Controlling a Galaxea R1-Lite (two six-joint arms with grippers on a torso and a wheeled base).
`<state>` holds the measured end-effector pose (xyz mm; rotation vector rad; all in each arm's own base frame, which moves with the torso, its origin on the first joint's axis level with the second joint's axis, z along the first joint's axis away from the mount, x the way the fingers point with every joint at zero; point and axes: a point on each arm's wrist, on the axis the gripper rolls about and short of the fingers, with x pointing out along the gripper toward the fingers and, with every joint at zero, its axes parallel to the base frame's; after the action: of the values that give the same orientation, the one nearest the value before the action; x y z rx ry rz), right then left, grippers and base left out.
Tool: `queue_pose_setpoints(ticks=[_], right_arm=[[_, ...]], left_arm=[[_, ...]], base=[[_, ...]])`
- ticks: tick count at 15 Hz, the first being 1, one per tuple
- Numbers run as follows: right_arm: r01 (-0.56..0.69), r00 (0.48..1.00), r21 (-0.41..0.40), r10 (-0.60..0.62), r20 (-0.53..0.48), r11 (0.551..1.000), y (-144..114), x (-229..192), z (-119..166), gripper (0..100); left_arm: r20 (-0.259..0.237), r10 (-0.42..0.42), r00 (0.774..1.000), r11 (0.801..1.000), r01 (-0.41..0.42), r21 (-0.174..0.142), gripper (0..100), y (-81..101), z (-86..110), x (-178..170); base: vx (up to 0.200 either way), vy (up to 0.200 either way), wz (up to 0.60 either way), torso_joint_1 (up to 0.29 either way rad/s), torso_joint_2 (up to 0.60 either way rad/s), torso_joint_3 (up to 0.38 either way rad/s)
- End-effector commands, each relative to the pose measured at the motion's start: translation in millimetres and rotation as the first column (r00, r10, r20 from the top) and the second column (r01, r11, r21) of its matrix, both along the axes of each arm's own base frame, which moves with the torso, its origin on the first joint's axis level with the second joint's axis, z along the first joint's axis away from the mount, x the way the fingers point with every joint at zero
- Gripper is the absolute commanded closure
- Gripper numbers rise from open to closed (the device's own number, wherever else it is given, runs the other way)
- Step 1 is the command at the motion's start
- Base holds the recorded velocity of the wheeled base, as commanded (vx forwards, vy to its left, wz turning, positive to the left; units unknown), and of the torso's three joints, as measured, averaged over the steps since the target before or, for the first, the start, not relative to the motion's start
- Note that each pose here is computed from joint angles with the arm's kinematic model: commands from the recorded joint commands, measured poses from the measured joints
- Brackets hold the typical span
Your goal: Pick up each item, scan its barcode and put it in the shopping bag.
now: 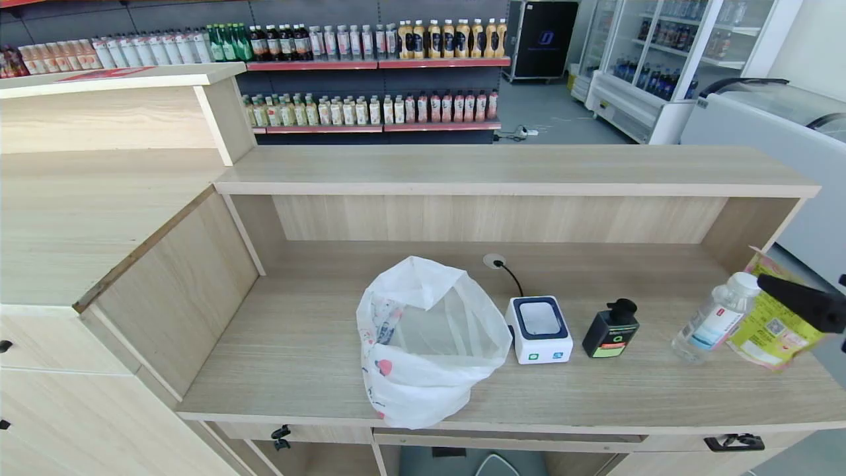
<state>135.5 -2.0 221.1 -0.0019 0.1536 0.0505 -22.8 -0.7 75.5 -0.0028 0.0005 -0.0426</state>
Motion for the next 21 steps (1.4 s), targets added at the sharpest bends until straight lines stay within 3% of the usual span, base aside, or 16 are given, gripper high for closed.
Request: queue_pose_setpoints(ticks=[1,5,9,14,21], right_arm=[[-0.07,0.991,-0.06,0.063,-0.114,0.996,-8.0,85.6,-25.9,0],[-0.119,0.964,-0.084,0.095,-0.249,0.989,-17.4,114.4,-64.7,0],[-0.168,0.957,-0.166,0.12,-0.263,0.972,-28.0,133.6,-103.4,0],[-0.14,0.946,-0.176,0.08,-0.313,0.974,-40.3,121.2,-113.5,0],[-0.266,0.899,-0.185,0.175,-0.401,0.946,-66.2,132.0,-151.8,0]], left_arm=[[-0.001,0.0,1.0,1.0,0.0,0.0,0,0.0,0.0,0.1],[-0.001,0.0,1.0,1.0,0.0,0.0,0,0.0,0.0,0.1],[-0.001,0.0,1.0,1.0,0.0,0.0,0,0.0,0.0,0.1],[-0.001,0.0,1.0,1.0,0.0,0.0,0,0.0,0.0,0.1],[-0.001,0.0,1.0,1.0,0.0,0.0,0,0.0,0.0,0.1]], base=[[0.0,0.0,0.0,0.0,0.0,0.0],[0.0,0.0,0.0,0.0,0.0,0.0],[0.0,0.0,0.0,0.0,0.0,0.0],[0.0,0.0,0.0,0.0,0.0,0.0],[0.0,0.0,0.0,0.0,0.0,0.0]])
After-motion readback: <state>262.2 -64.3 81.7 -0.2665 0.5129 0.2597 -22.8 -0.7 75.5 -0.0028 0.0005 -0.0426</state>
